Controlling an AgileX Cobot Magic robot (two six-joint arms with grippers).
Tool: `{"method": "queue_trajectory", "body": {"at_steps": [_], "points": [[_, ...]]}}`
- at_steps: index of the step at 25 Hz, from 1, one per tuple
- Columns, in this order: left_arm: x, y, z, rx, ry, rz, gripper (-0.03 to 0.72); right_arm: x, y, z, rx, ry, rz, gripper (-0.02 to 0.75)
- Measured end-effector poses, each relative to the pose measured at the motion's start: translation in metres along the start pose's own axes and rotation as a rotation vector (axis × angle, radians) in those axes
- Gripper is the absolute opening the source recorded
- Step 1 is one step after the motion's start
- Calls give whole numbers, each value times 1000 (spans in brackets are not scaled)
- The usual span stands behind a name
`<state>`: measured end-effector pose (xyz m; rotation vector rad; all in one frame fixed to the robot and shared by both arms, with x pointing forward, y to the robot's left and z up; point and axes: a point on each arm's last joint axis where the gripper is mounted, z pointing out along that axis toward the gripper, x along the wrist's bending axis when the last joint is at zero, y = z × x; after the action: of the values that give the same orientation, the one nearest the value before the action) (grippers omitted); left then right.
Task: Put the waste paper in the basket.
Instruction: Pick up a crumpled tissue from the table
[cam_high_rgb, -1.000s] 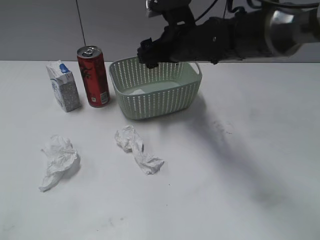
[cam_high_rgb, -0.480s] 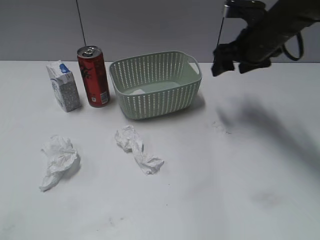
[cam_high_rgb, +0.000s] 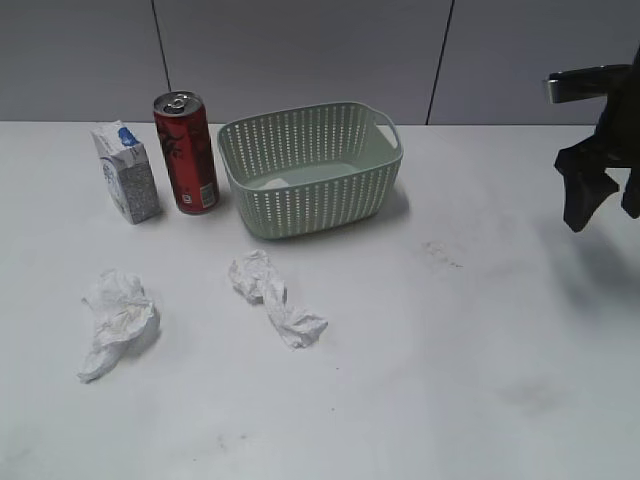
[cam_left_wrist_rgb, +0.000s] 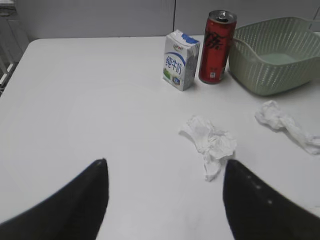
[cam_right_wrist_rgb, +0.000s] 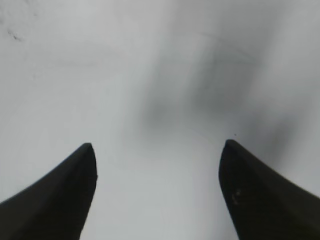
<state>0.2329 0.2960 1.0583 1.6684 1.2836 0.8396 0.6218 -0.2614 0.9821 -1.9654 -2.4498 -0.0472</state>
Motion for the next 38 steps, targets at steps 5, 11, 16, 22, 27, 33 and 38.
{"method": "queue_trajectory", "body": {"at_steps": [5,11,16,22,27,33,38], "points": [[1,16,16,48,-8,-14,540,8,-29,-7,31,60,30,571],[3,34,59,210,-38,9,536,15,-90,-9,56,48,26,571],[3,32,110,467,-95,8,535,22,-147,-19,-63,29,28,571],[4,36,163,644,-136,-26,535,31,-212,-27,-226,18,33,571],[3,42,200,733,-178,-49,535,38,-250,-34,-382,22,40,571],[-4,41,239,835,-216,-25,535,44,-290,-42,-565,10,31,571],[-27,39,274,854,-263,61,535,47,-315,-50,-720,-5,20,571]]}}
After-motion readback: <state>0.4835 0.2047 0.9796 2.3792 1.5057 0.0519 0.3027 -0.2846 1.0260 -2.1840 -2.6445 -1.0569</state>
